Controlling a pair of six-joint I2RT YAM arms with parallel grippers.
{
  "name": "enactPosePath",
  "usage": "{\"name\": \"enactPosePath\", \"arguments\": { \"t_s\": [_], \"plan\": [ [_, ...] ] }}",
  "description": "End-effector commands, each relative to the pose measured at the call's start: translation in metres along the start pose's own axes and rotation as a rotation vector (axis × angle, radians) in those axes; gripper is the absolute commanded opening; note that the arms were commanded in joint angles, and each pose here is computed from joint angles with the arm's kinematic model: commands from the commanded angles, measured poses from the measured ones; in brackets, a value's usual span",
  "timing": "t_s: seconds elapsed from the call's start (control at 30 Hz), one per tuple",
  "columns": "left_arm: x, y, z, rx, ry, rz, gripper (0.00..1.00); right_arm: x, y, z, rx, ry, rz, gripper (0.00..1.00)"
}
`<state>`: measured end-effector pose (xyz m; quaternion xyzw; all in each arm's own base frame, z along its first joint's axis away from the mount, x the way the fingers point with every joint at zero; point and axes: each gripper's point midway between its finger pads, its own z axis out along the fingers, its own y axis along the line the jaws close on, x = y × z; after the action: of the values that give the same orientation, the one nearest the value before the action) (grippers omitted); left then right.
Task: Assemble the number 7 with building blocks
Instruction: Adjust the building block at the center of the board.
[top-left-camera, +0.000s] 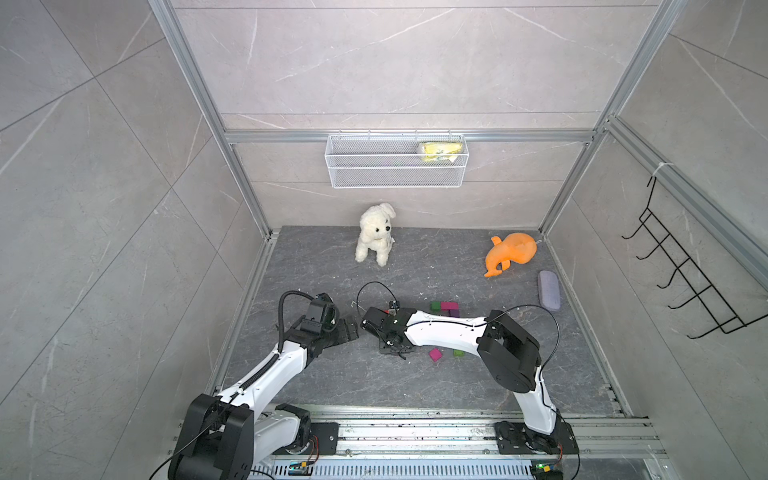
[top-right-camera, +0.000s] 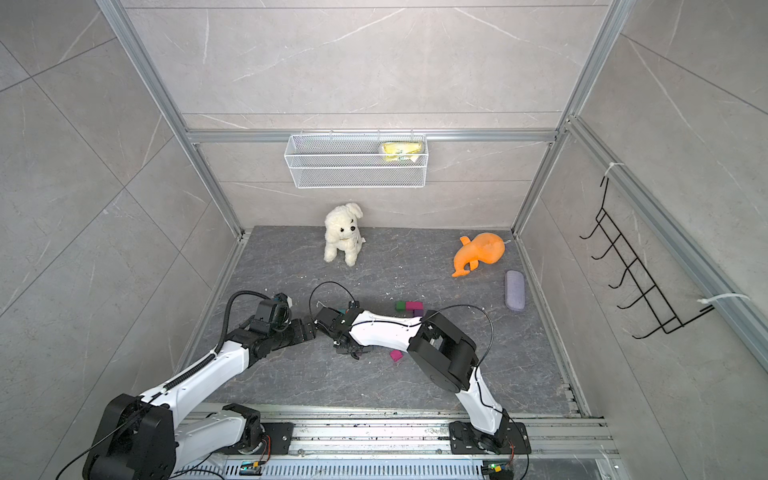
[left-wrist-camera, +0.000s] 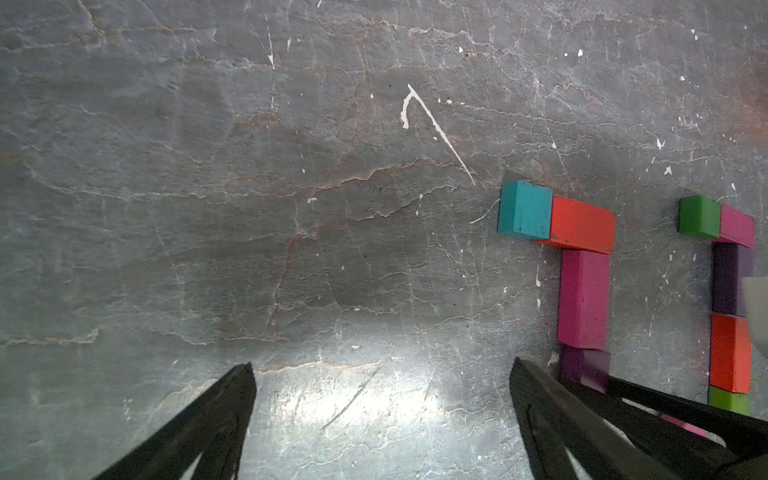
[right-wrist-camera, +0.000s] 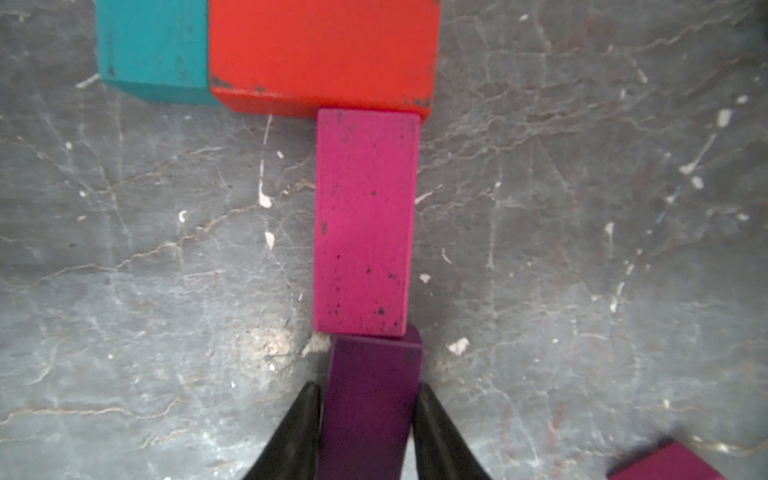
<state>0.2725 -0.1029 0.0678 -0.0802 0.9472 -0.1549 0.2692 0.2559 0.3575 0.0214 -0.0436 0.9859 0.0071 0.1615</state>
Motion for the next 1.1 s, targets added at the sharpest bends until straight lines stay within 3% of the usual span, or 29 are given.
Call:
{"name": "enactPosePath", "arguments": {
  "t_s": [0.0, 1.07],
  "plan": [
    [-0.0069, -0.0061, -0.0028, 0.032, -0.022, 0.013, 1.0, -0.0035, 0.0045, 0.0008, -0.003, 0.004, -0.021, 0.38],
    [-0.0042, -0.0053, -0.0044, 0.033, -0.017, 0.021, 1.0, -0.0042, -0.0005, 0.0066, 0.031, 0.011, 0.011, 0.39]
  ]
}}
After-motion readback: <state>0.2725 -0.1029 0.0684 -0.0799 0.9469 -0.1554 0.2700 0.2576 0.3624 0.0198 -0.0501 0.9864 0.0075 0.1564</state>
